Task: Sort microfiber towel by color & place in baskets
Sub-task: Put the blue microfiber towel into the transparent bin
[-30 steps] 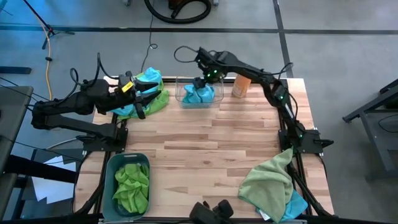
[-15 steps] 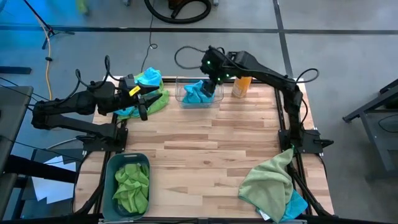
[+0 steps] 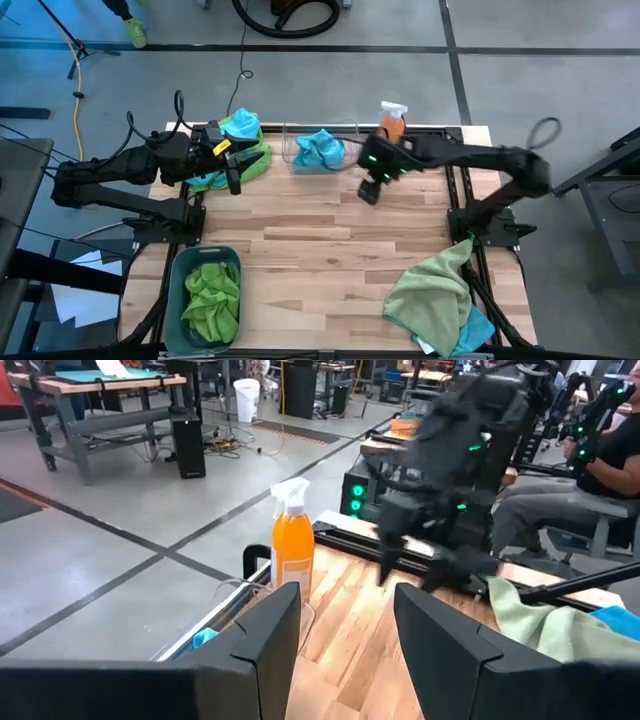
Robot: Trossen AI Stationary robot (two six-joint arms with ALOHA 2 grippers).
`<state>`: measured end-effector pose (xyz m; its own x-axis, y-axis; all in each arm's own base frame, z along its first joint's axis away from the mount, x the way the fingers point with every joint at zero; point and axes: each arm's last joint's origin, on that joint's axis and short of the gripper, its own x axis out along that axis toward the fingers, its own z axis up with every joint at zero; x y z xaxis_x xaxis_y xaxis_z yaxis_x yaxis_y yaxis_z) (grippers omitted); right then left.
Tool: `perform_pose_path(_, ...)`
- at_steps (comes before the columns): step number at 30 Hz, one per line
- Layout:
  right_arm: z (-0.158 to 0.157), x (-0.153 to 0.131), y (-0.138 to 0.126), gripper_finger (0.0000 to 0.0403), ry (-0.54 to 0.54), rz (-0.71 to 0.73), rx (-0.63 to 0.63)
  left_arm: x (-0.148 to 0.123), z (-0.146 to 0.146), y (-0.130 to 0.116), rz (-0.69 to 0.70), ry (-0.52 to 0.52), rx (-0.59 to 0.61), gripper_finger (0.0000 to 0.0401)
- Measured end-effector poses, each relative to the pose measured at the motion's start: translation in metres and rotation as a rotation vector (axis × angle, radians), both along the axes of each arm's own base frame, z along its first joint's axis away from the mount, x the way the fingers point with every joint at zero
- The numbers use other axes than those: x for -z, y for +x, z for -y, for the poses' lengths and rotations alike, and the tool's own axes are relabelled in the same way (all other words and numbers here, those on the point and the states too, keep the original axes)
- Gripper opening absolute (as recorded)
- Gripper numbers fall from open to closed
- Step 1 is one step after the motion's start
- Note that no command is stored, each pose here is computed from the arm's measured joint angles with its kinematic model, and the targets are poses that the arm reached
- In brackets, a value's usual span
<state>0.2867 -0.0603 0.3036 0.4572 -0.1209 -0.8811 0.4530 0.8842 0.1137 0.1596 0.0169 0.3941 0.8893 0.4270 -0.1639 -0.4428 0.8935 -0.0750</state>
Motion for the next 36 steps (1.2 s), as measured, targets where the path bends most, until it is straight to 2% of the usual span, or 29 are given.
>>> perform_pose_path(3,-0.019,0.000,-0.024,0.0259,0.073,0.185,0.007,0.000,0.000,0.000,0.006,-0.013,-0.002,0.0154)
perform_pose_path(6,-0.033,-0.012,-0.040,0.0259,0.111,0.421,0.002,0.000,0.000,0.000,0.014,-0.028,-0.004,0.0154)
perform_pose_path(10,-0.042,-0.021,-0.051,0.0259,0.040,0.641,-0.102,0.000,0.000,0.000,0.020,-0.030,-0.004,0.0154)
perform_pose_path(14,-0.043,-0.036,-0.051,0.0259,0.022,0.810,-0.119,0.000,0.000,0.001,0.017,-0.030,-0.005,0.0154)
perform_pose_path(21,-0.043,-0.038,-0.041,0.0259,-0.047,0.833,-0.193,0.002,0.000,0.004,0.003,-0.030,-0.005,0.0154)
perform_pose_path(30,-0.045,-0.033,-0.039,0.0259,-0.014,0.806,-0.248,0.003,0.000,0.005,-0.017,-0.002,0.001,0.0154)
perform_pose_path(36,-0.045,-0.033,-0.039,0.0259,-0.043,0.802,-0.273,0.003,0.000,0.005,-0.024,0.018,0.005,0.0154)
